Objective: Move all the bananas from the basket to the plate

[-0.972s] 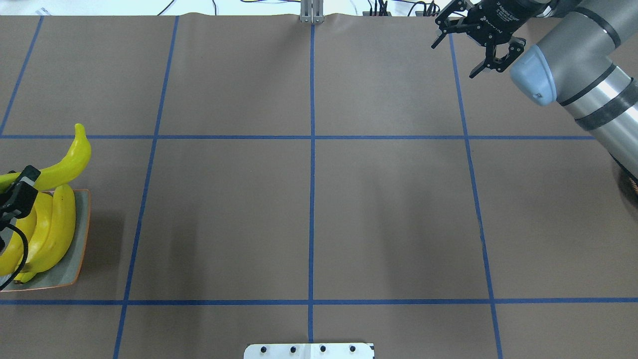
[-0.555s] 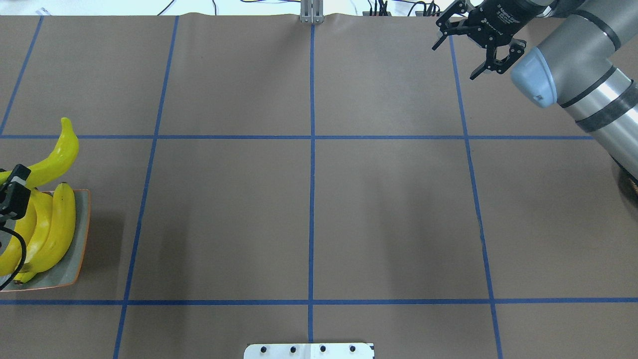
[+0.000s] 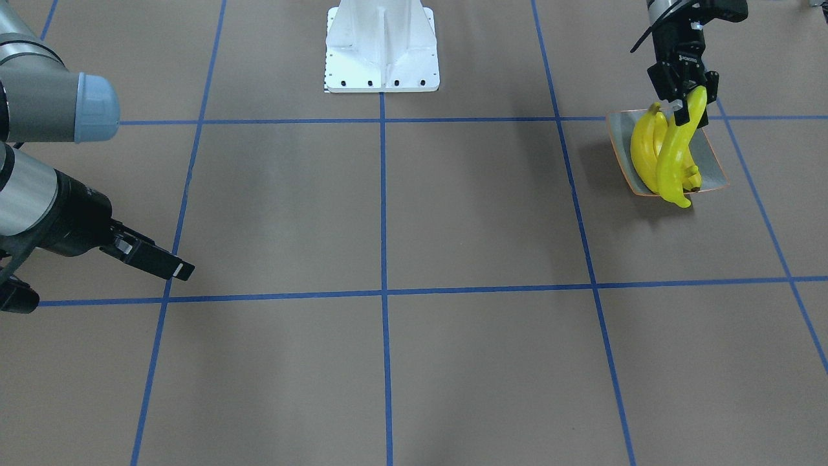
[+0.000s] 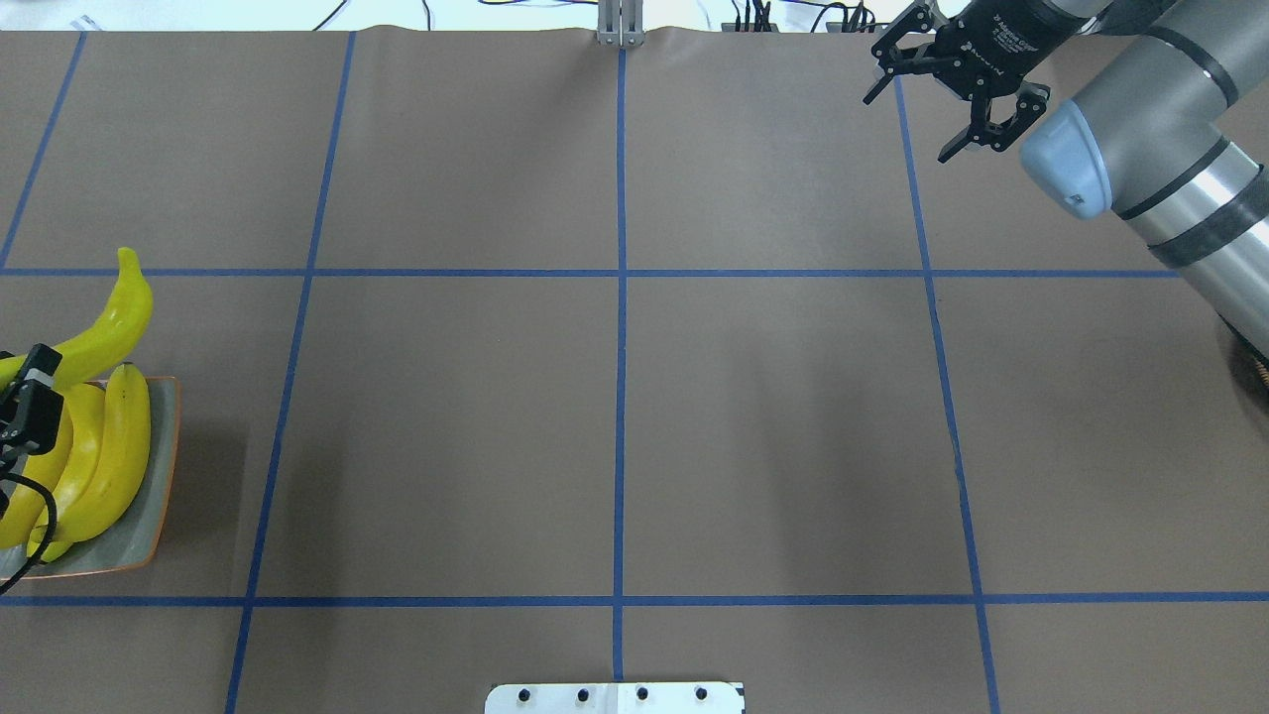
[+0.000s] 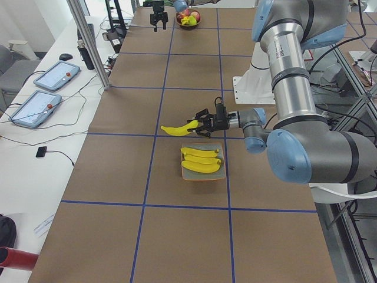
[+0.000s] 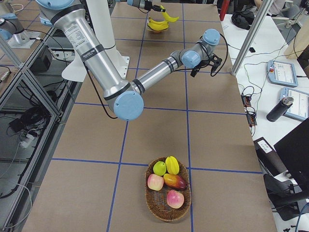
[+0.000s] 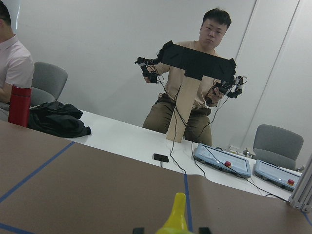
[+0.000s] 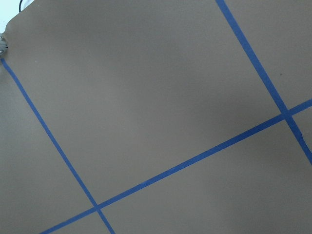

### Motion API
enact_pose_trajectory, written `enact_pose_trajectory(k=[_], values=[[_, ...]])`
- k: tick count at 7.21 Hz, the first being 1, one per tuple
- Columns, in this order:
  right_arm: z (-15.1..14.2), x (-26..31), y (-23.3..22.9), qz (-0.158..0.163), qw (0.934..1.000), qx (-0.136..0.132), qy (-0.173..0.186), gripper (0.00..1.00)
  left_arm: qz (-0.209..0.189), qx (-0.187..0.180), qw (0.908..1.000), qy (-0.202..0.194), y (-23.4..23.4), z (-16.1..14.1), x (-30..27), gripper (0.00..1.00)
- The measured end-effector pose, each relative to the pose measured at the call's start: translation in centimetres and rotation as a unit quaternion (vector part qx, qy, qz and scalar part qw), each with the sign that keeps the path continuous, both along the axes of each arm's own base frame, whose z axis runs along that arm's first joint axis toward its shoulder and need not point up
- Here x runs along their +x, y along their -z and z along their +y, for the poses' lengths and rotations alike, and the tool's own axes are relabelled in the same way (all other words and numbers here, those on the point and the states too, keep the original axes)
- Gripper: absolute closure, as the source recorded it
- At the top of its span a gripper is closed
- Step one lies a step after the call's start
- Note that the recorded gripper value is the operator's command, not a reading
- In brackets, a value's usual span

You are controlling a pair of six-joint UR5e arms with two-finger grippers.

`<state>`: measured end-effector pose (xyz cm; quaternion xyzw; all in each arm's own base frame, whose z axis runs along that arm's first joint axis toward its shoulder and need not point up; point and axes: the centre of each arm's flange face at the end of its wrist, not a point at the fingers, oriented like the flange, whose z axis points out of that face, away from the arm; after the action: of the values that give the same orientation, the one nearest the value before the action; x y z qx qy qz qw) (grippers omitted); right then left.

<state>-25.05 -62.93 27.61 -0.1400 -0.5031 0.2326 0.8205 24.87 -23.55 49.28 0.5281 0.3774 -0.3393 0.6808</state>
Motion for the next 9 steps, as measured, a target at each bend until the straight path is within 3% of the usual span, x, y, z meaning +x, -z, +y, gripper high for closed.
enact_pose_trajectory(k=[9], values=[[0.2, 0.1, -0.5, 0.004, 1.0000, 0.003, -0.002, 0.00, 0.004, 0.001, 0.9994, -0.035, -4.3, 3.3, 3.1, 1.00]])
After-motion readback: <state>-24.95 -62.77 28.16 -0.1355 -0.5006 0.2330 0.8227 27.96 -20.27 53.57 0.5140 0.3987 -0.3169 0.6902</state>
